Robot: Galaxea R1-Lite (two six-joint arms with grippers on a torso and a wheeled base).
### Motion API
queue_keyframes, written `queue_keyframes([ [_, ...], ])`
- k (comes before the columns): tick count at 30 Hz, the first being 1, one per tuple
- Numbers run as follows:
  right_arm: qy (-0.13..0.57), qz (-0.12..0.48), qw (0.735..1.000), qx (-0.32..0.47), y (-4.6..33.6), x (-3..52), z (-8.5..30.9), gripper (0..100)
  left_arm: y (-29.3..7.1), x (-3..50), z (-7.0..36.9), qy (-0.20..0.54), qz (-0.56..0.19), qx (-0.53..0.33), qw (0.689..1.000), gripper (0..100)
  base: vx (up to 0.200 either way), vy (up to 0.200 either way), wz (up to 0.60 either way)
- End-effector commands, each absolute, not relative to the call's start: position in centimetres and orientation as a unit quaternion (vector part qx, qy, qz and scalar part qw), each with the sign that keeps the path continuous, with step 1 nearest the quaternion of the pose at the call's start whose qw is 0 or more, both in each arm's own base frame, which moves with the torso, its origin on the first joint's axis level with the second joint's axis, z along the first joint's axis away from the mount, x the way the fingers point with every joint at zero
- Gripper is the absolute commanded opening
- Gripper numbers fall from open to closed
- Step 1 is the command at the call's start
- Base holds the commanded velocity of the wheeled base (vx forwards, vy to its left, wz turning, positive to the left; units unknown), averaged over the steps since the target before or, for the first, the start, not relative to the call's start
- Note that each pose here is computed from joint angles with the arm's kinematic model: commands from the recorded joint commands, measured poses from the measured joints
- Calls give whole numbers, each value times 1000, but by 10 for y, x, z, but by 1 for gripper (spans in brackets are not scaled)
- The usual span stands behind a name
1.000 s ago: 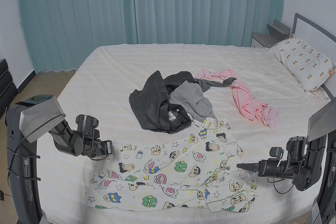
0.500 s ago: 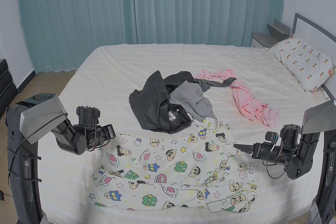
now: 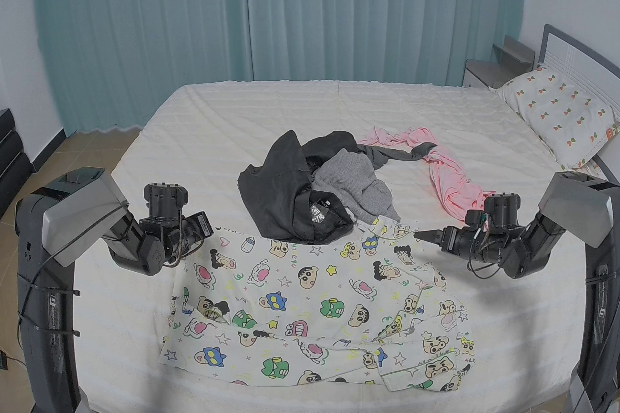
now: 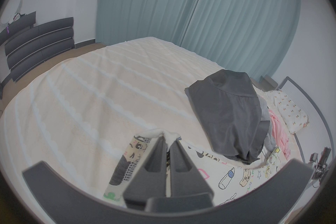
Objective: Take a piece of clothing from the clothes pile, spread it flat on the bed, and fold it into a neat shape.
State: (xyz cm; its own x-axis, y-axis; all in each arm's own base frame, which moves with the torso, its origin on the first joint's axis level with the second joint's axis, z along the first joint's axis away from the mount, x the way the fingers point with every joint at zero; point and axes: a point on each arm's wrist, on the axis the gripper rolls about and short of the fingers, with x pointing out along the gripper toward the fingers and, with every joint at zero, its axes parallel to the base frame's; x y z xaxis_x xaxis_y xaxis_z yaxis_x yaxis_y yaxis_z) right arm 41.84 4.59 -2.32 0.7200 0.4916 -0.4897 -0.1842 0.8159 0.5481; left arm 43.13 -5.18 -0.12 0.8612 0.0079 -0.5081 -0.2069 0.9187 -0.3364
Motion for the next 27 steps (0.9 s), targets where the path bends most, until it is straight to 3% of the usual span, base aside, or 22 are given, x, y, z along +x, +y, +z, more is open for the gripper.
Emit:
queue_keyframes([
  [1, 364, 152, 889, 231, 54, 448, -58, 100, -59, 434, -2, 252, 55, -194, 946, 0, 0, 0, 0],
  [13, 398, 162, 870, 243, 91, 473, -63, 100, -65, 432, -1, 255, 49, -193, 946, 0, 0, 0, 0],
  [18, 396, 144, 873, 246, 102, 482, -72, 100, -63, 430, 0, 256, 52, -193, 946, 0, 0, 0, 0],
  [19, 398, 143, 872, 246, 102, 482, -73, 0, -63, 430, -1, 257, 52, -192, 946, 0, 0, 0, 0],
  [27, 391, 136, 876, 248, 97, 484, -72, 0, -63, 429, -1, 259, 51, -192, 945, 0, 0, 0, 0],
])
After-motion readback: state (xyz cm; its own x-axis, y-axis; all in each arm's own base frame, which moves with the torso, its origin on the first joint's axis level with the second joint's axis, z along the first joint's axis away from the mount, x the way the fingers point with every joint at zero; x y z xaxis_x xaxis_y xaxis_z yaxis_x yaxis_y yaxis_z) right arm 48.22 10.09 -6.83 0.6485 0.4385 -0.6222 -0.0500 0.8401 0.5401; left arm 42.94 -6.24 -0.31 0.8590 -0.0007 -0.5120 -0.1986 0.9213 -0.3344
